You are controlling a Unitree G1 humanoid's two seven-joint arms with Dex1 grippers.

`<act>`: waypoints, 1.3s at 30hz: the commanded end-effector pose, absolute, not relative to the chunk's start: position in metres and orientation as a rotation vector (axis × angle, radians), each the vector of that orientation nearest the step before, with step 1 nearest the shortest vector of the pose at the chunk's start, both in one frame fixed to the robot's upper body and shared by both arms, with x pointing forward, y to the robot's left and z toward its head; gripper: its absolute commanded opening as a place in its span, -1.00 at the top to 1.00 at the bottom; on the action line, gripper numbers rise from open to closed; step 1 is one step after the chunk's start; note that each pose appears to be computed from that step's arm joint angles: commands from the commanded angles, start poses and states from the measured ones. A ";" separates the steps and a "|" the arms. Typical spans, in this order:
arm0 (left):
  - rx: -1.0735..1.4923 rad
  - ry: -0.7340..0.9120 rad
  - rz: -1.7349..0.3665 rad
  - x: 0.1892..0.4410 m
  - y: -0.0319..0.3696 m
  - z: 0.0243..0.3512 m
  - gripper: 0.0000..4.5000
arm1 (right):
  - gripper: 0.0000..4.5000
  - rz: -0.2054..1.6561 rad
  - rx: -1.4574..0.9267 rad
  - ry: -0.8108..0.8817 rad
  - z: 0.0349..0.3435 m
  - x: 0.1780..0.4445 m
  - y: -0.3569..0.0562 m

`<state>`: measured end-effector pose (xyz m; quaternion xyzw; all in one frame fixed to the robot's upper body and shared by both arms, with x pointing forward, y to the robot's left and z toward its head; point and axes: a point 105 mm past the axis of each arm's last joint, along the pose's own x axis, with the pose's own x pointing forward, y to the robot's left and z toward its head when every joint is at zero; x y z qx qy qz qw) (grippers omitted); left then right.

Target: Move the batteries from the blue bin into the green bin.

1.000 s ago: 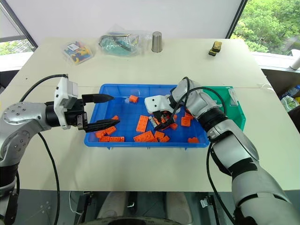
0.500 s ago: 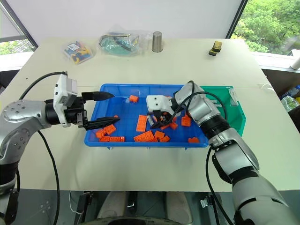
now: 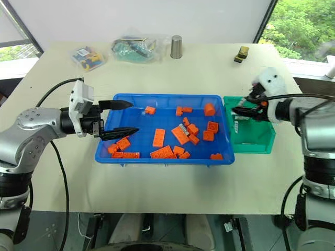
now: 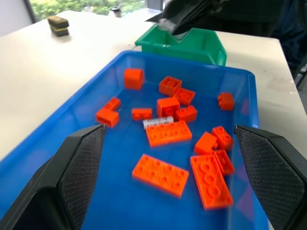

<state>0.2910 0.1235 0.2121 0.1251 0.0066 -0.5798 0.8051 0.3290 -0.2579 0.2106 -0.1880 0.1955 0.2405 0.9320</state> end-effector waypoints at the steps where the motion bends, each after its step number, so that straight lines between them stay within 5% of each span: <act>1: 0.294 -0.027 -1.260 0.291 0.119 0.219 -1.00 | -0.22 0.461 -0.390 0.370 0.213 0.323 -0.259; 4: 0.296 -0.030 -1.267 0.292 0.119 0.219 -1.00 | -0.91 0.453 -0.393 0.365 0.212 0.326 -0.258; 5: 0.298 -0.031 -1.267 0.292 0.119 0.219 -1.00 | -0.98 0.458 -0.413 0.358 0.214 0.328 -0.257; 13: 0.306 -0.033 -1.253 0.288 0.123 0.220 -1.00 | -0.98 0.669 -0.454 0.244 0.238 0.351 -0.194; 20: 0.315 -0.029 -1.236 0.284 0.125 0.220 -1.00 | -0.98 0.868 -0.610 0.310 0.192 0.367 -0.137; 28: 0.322 -0.020 -1.211 0.277 0.131 0.221 -1.00 | -0.98 0.968 -0.723 0.407 0.151 0.370 -0.129; 39: 0.318 -0.008 -1.176 0.273 0.135 0.218 -1.00 | -0.98 0.952 -0.570 0.446 0.153 0.352 -0.139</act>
